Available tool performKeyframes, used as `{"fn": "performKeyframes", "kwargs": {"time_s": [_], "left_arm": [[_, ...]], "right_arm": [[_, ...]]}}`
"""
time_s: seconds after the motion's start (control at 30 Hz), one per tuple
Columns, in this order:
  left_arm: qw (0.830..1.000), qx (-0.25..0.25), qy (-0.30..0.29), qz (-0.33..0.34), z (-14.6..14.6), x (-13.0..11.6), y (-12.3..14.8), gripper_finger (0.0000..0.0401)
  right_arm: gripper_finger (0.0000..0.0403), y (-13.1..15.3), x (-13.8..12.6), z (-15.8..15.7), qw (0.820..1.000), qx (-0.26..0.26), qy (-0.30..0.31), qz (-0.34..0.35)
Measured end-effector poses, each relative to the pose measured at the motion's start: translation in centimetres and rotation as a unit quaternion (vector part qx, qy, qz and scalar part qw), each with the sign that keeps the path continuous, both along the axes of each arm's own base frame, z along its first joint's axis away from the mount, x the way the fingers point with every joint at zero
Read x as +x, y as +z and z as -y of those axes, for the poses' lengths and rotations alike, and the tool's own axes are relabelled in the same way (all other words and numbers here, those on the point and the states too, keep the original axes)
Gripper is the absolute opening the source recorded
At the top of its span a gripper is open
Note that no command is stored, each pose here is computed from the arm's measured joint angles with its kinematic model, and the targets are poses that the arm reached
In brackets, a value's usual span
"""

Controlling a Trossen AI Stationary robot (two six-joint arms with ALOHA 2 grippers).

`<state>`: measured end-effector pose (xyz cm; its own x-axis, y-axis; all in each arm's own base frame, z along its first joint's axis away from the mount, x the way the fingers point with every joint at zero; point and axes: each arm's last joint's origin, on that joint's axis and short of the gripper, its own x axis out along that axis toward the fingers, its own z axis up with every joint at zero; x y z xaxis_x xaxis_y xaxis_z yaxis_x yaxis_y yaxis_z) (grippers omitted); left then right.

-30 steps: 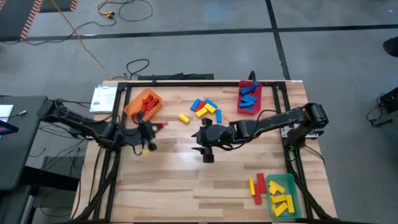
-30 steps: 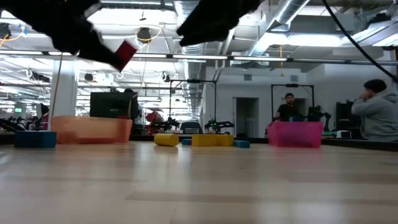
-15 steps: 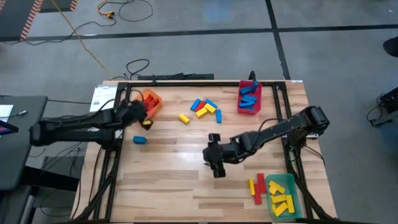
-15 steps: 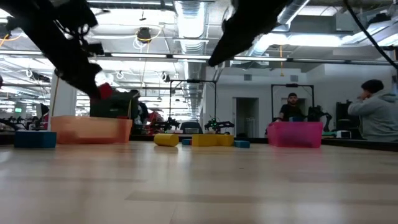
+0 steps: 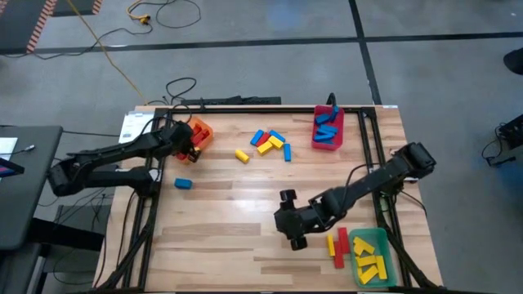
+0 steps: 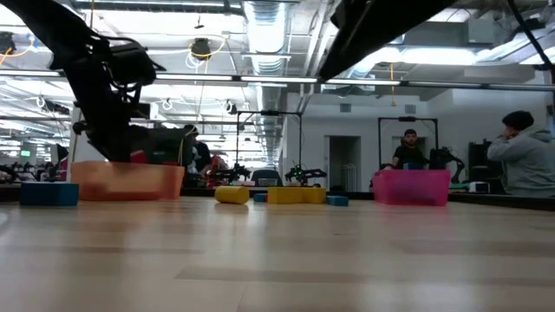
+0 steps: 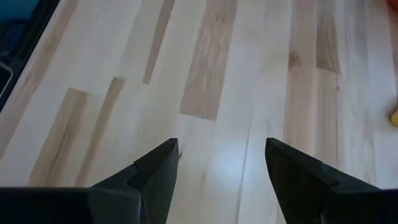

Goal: Sort blocks
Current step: Put the red block into the orange bin, then put the blue block into the red bin

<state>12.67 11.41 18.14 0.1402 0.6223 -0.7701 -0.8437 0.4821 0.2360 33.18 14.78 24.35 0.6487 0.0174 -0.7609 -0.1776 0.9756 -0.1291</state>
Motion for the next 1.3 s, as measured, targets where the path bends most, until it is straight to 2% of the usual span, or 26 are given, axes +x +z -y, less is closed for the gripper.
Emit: {"fn": "performKeyframes", "kwargs": {"time_s": [0.17, 0.37, 0.47, 0.63, 0.83, 0.93, 1.0, 1.1, 1.2, 1.3], "left_arm": [[1.0, 0.002, -0.002, 0.0, 0.0, 0.0, 0.0, 0.0101], [1.0, 0.019, -0.009, 0.017, 0.3, -0.3, 0.8, 0.0187], [0.997, 0.003, -0.061, 0.052, 0.7, -0.2, 1.6, 0.0225], [0.965, -0.054, -0.215, 0.139, 2.7, 0.8, 3.9, 0.0239], [0.912, -0.095, -0.366, 0.16, 6.7, 1.7, 4.9, 0.024], [0.892, -0.115, -0.408, 0.157, 8.5, 2.3, 4.8, 0.024], [0.893, -0.13, -0.407, 0.143, 9.4, 2.5, 4.4, 0.024], [0.909, -0.161, -0.372, 0.099, 10.2, 2.5, 3.4, 0.024], [0.917, -0.192, -0.336, 0.096, 10.7, 2.9, 2.8, 0.024], [0.928, -0.192, -0.314, 0.06, 11.2, 3.0, 2.2, 0.0239]], "right_arm": [[0.0255, -0.1, -0.6, -0.9, 1.0, -0.005, 0.013, -0.009], [0.0255, -0.1, -0.8, -1.4, 1.0, -0.005, 0.021, -0.008], [0.0255, -0.1, -0.9, -1.5, 1.0, -0.005, 0.02, -0.008], [0.0255, -0.1, -0.9, -1.6, 1.0, -0.004, 0.021, -0.008], [0.0255, -0.1, -0.9, -1.6, 1.0, -0.005, 0.022, -0.008], [0.0255, -0.1, -0.9, -1.6, 1.0, -0.006, 0.024, -0.007], [0.0255, -0.1, -0.9, -1.6, 1.0, -0.007, 0.027, -0.005], [0.0255, 0.0, -0.8, -1.7, 1.0, -0.008, 0.03, -0.001], [0.0255, 0.0, -0.8, -1.7, 0.999, -0.01, 0.033, 0.001], [0.0255, 0.0, -0.8, -1.7, 0.999, -0.01, 0.034, 0.001]]}}
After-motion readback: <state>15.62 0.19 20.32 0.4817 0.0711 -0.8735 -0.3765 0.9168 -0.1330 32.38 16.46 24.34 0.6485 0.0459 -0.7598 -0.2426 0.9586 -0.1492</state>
